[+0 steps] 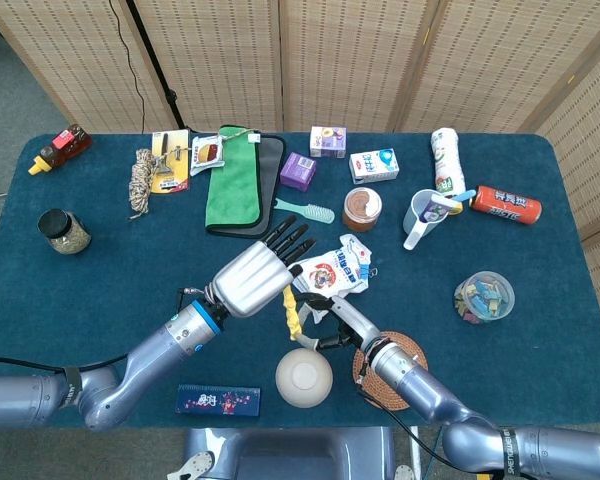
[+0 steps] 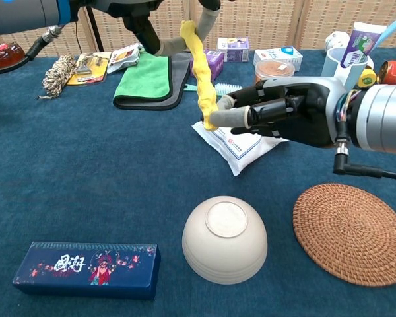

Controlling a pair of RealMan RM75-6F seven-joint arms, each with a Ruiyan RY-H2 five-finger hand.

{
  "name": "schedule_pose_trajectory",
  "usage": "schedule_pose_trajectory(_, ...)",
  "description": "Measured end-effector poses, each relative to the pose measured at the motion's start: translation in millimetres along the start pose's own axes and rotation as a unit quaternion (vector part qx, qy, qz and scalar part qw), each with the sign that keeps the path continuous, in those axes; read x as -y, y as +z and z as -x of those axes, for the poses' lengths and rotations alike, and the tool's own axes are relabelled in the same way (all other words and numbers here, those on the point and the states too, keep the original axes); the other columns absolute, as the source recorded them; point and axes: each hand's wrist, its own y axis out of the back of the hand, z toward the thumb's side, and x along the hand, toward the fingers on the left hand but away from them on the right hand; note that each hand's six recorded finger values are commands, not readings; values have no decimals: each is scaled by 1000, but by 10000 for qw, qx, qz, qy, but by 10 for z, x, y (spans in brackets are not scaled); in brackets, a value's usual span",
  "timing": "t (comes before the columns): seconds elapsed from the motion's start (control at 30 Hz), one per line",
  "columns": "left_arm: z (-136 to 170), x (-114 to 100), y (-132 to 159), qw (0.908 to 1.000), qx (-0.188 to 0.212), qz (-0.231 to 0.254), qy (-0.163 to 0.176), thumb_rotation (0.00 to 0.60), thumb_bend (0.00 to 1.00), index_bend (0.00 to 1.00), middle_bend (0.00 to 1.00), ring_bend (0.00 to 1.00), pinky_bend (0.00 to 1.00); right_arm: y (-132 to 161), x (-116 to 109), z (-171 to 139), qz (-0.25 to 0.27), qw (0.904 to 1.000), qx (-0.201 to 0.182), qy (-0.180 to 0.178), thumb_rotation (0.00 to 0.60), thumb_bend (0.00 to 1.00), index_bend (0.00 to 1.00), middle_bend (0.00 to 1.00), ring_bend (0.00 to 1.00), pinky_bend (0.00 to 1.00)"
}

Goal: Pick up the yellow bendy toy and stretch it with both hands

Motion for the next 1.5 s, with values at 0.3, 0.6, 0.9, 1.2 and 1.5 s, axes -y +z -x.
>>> schedule_pose_trajectory(0.3, -10, 12, 42, 10000, 23, 0, 0, 600, 503, 736, 153, 23, 0, -22, -3, 12, 12, 10000, 39, -39, 600, 430, 559, 208, 78, 0)
schedule_pose_trajectory(0.6, -34, 8, 71, 10000, 40, -21, 13, 600, 503, 736, 152, 23, 0, -26, -3, 12, -30, 10000, 49, -40, 600, 522, 598, 247, 154, 0)
schedule_pose_trajectory(0.9, -63, 17, 83, 10000, 37, -57, 14, 600, 503, 736, 152, 22, 0, -55, 9, 17, -140, 9998, 108, -15, 600, 594, 619, 314, 268, 0)
schedule_pose_trajectory(1.2, -74, 4, 97, 10000, 33, -49, 46, 600, 503, 736, 152, 23, 0, -77, 27, 18, -244, 9995, 192, 50, 600, 617, 626, 353, 315, 0)
schedule_pose_trajectory(1.5, -88, 7, 112, 9999, 46, -78, 47, 600, 503, 737, 152, 25, 0, -87, 18, -1, -300, 9992, 236, 93, 600, 662, 637, 363, 350, 0)
